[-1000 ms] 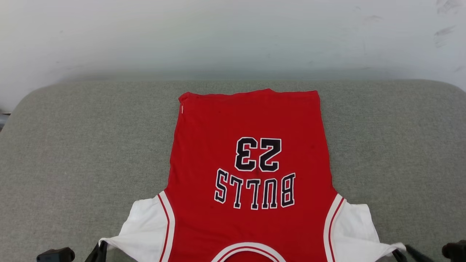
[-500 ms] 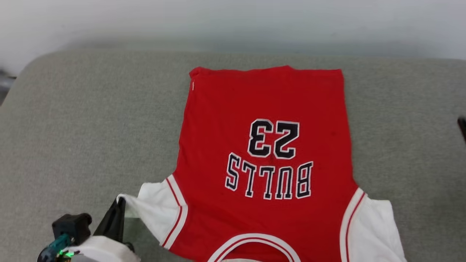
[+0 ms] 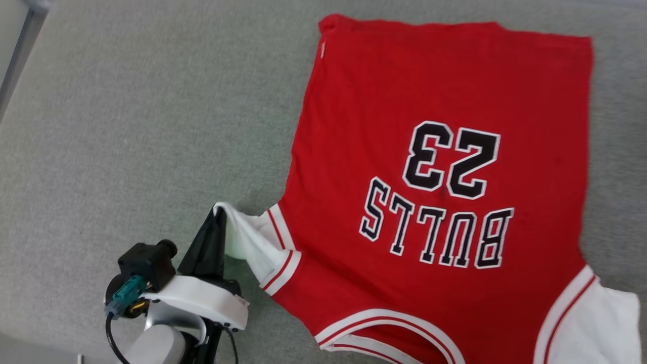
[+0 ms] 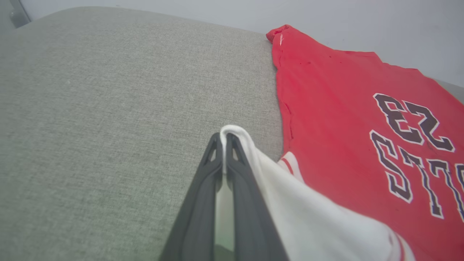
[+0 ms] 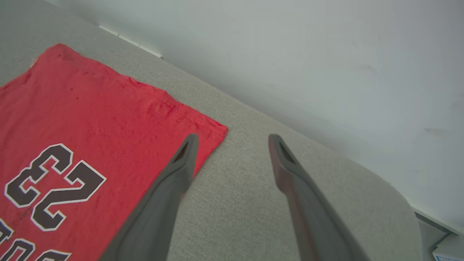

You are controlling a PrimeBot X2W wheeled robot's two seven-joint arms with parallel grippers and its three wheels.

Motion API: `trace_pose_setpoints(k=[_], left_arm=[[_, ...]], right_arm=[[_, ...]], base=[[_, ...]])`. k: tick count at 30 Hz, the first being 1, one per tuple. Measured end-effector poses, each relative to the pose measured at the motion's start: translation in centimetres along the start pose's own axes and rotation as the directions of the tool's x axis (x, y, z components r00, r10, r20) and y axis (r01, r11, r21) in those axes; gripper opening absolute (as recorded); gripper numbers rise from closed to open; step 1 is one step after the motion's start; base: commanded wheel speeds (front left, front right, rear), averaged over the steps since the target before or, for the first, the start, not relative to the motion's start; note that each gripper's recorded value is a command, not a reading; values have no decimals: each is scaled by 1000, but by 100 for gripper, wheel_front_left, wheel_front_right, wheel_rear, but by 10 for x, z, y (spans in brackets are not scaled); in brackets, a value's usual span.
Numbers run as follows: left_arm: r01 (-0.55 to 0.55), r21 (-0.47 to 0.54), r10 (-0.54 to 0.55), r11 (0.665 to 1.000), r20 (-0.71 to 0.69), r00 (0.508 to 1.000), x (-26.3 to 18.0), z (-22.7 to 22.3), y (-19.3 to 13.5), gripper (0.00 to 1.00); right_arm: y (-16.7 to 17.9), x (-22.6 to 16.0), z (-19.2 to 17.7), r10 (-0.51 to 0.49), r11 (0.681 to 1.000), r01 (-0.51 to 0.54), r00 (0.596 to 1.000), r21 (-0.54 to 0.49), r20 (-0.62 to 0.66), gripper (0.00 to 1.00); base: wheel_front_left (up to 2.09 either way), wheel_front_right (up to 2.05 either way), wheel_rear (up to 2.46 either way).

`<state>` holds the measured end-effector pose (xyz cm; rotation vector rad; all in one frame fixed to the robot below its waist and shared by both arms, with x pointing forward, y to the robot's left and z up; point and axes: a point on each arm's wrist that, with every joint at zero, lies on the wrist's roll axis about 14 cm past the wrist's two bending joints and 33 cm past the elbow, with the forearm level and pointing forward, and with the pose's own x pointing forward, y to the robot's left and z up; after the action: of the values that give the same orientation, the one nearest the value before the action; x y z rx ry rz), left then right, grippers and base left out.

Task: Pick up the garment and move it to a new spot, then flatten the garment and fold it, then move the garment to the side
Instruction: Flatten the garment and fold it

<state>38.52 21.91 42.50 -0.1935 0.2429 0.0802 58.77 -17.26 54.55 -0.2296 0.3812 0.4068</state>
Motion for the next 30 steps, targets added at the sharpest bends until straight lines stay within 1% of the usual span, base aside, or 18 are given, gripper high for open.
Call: trace_pose_setpoints(k=[2,3,4,6,11,15,18,20,23,24,25,27,30], left_arm=[[-8,-4,8,1000,4,1000,5,-1,0,0],[-16,-5,16,1000,6,1000,7,-2,1,0],[-32,-4,32,999,0,999,12,-7,3,0],[-46,-4,46,999,-3,999,16,-10,6,0],[-72,-2,72,997,-16,997,23,-20,11,0],[-91,-1,91,996,-31,995,27,-30,14,0],[-99,5,99,995,-35,994,30,-34,17,0],[-106,9,106,994,-39,994,30,-36,19,0],[-111,8,111,994,-39,993,31,-38,20,0],[-110,11,110,994,-38,993,31,-38,20,0],[-112,11,112,994,-35,993,31,-37,21,0],[-108,13,108,994,-31,994,32,-37,20,0],[-110,12,110,994,-19,994,31,-33,21,0]], right_arm=[[2,22,-17,25,1000,-23,991,19,-128,100],[5,32,-29,48,998,-39,979,48,-196,100],[13,58,-55,92,994,-65,930,87,-356,100],[16,72,-67,105,993,-71,894,93,-435,100],[22,105,-101,110,993,-69,819,93,-564,100],[37,126,-128,140,990,-90,773,112,-618,100],[45,135,-146,160,987,-104,739,125,-654,100],[46,137,-156,163,986,-106,721,125,-673,100],[46,138,-163,163,987,-106,710,124,-685,100],[45,137,-163,160,987,-105,711,123,-685,21],[43,137,-162,155,988,-102,714,119,-682,0],[41,136,-161,150,988,-98,724,116,-673,0],[41,133,-154,144,989,-98,749,107,-647,0]], base=[[0,0,0],[0,0,0],[0,0,0],[0,0,0],[0,0,0],[0,0,0],[0,0,0],[0,0,0],[0,0,0],[0,0,0],[0,0,0],[0,0,0],[0,0,0]])
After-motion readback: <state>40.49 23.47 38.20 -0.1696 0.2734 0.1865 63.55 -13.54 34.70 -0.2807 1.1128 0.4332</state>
